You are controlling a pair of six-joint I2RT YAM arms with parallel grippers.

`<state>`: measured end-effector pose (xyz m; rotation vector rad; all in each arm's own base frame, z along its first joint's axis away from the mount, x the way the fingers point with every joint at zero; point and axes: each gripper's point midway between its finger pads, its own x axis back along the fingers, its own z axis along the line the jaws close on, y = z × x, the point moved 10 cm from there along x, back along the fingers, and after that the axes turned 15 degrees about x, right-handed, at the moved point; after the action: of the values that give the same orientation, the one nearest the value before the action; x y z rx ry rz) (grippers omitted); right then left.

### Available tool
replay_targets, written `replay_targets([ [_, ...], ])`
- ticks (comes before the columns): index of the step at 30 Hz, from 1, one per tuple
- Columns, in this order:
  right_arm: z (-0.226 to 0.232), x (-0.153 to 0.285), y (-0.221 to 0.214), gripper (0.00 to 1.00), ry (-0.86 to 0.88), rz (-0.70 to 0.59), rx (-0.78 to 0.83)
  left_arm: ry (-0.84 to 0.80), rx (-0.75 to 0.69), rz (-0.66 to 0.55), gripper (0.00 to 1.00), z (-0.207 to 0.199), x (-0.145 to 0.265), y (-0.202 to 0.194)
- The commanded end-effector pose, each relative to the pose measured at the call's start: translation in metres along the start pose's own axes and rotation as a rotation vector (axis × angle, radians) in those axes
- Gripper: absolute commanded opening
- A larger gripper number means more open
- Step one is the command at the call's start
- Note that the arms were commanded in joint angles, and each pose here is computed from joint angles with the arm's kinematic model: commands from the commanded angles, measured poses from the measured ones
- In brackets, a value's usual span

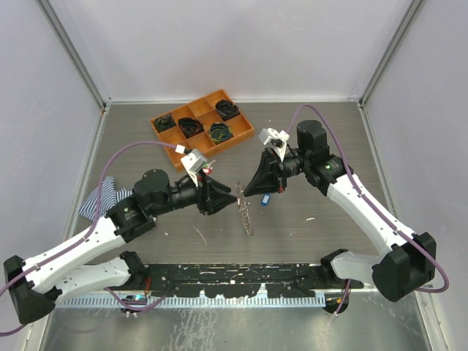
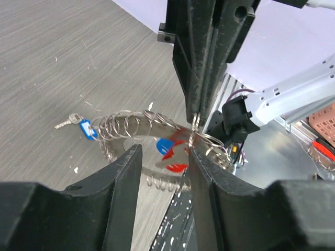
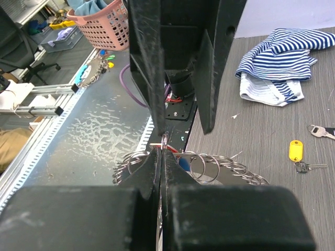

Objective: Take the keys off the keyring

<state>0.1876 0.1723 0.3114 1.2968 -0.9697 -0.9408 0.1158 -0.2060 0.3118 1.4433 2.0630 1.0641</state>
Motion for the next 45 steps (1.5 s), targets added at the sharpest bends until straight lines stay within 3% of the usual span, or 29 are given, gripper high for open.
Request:
replay_targets([
  [1,0.005,0.002,0.013,0.01,0.033,-0.021,0.077,-0.143,-0.029,-0.165,0.40,-0.014,-0.012,0.023],
  [8,0.003,0.002,0.011,0.01,0.033,-0.020,0.069,-0.181,-0.030,-0.127,0.29,-0.014,-0.016,0.020],
  [15,0.003,0.002,0.012,0.01,0.033,-0.020,0.068,-0.231,-0.042,-0.064,0.25,-0.013,-0.010,0.016],
  [29,0.003,0.002,0.013,0.01,0.035,-0.021,0.071,-0.235,-0.025,0.033,0.00,-0.004,-0.013,0.013],
  [41,0.002,0.002,0.011,0.01,0.035,-0.020,0.065,-0.199,0.030,0.129,0.01,0.011,-0.022,-0.003],
  [42,0.002,0.002,0.010,0.01,0.035,-0.019,0.062,-0.203,0.028,0.121,0.04,0.011,-0.022,-0.003],
  [45,0.002,0.002,0.009,0.01,0.036,-0.020,0.061,-0.223,-0.016,0.032,0.30,0.007,-0.014,0.002],
])
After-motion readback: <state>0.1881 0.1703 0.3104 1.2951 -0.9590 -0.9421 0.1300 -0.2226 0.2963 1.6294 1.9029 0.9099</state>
